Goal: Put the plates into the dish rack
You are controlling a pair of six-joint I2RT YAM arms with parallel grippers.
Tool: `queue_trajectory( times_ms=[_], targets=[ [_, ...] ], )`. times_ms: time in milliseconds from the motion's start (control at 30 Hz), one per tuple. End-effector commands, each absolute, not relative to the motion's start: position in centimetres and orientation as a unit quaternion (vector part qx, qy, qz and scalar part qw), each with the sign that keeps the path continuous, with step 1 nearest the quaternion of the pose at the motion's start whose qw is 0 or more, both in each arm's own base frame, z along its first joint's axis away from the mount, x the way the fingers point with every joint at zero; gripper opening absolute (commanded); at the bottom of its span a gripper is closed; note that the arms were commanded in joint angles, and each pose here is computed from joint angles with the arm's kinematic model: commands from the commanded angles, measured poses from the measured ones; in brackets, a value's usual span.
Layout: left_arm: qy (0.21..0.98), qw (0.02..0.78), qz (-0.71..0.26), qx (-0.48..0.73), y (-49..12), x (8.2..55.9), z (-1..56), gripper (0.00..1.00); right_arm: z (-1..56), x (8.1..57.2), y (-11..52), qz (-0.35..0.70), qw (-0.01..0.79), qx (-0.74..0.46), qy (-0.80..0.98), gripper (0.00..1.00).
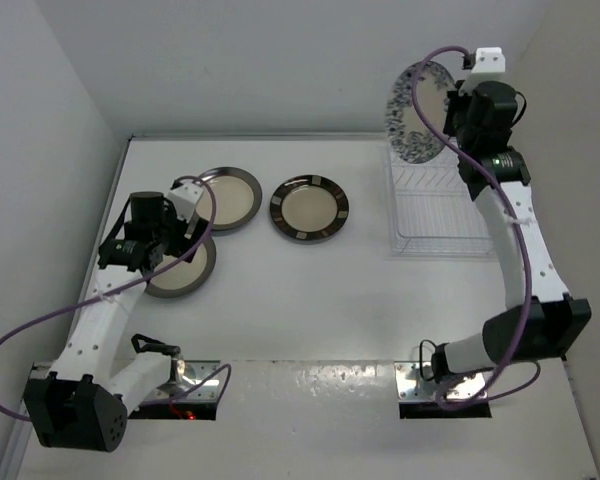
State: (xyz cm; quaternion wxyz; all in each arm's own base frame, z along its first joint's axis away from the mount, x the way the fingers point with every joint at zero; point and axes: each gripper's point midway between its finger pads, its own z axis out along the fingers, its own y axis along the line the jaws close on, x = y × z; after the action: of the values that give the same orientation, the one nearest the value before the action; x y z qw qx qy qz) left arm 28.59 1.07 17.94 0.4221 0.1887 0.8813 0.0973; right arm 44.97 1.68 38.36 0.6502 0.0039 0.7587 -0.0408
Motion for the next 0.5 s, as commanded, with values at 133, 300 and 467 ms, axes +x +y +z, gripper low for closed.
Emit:
queue_trajectory(
  times_ms=[133, 300, 467],
  targets=[
    [0.862, 0.424, 0.129, 0.247, 0.4, 32.6, 21.4, 1.0, 43.1, 49.3, -11.2, -0.262, 0.682, 0.043, 0.681, 0.0],
    [0.871, 0.414, 0.111, 0.24, -0.5, 35.3, 21.8, 1.0, 42.5, 50.1, -15.2, -0.318, 0.669, 0.052, 0.67, 0.0],
    [0.884, 0.387, 0.084, 0.25, -2.0, 36.1, 20.0, 1.0, 42.6, 51.7, -15.7, -0.356, 0.667, 0.013, 0.655, 0.0]
  ],
)
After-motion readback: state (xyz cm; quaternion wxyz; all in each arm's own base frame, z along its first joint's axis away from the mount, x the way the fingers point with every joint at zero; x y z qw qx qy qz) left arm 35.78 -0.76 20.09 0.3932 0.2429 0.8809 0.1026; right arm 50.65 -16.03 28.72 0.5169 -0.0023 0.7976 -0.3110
